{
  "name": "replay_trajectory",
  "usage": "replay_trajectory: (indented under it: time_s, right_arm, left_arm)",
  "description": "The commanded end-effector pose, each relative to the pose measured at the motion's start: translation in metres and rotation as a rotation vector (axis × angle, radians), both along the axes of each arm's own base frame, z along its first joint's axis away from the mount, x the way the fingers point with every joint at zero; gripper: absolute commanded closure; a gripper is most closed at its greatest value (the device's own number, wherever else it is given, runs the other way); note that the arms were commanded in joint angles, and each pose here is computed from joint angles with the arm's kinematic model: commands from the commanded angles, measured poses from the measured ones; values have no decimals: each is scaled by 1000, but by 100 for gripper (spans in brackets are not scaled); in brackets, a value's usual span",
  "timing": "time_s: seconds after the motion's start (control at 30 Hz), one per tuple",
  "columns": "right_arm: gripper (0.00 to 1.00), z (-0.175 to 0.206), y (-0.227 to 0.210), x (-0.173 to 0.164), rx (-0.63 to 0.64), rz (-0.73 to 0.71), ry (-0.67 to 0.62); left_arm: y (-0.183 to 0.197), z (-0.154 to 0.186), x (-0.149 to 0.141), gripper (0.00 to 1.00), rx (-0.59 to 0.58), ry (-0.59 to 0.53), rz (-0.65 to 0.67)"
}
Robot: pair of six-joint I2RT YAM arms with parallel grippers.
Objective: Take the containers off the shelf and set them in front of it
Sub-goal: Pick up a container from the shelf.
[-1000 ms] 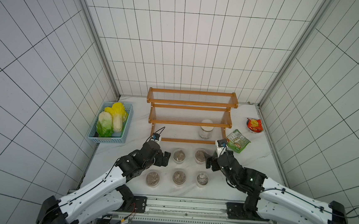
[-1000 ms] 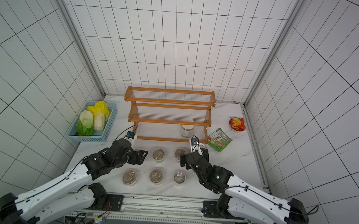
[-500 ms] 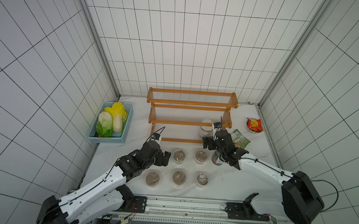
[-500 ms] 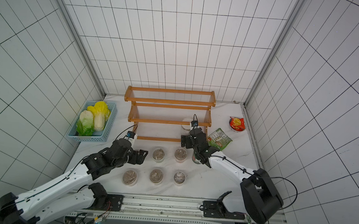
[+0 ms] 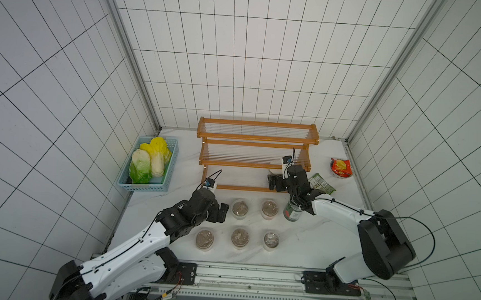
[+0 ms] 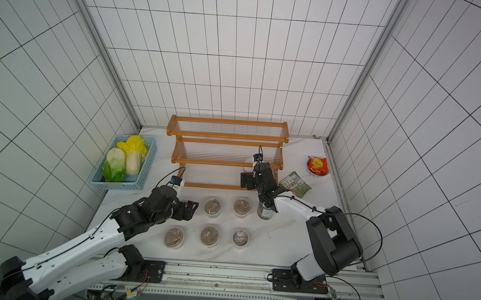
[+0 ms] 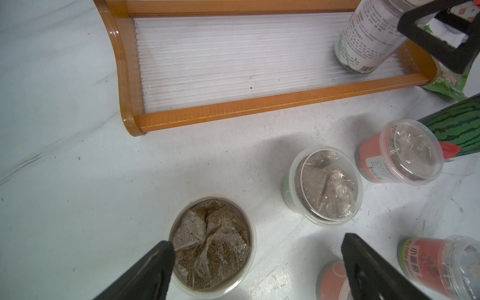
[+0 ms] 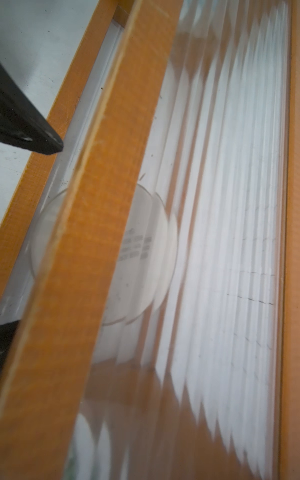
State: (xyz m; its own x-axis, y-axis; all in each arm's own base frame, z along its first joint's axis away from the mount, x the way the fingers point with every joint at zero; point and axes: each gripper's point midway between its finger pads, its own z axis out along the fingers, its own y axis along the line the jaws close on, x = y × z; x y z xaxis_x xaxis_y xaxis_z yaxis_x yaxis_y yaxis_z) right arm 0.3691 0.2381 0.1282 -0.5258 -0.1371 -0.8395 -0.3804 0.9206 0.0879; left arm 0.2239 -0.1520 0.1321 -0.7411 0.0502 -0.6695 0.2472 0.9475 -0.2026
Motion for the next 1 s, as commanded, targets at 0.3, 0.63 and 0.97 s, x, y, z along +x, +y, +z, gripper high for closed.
replay_trajectory:
  time_s: [0.3, 0.63, 0.97]
  right_arm:
    - [1, -2, -8, 36, -21, -153, -13]
    - [1, 5, 3, 57, 64, -178, -116]
    - [12, 0, 10, 61, 10, -130, -139]
  left_arm:
    - [-5, 5, 7, 2, -17, -22, 3]
    - [-5, 4, 8, 2, -13, -19, 4]
    - [-6, 3, 9, 2, -16, -18, 7]
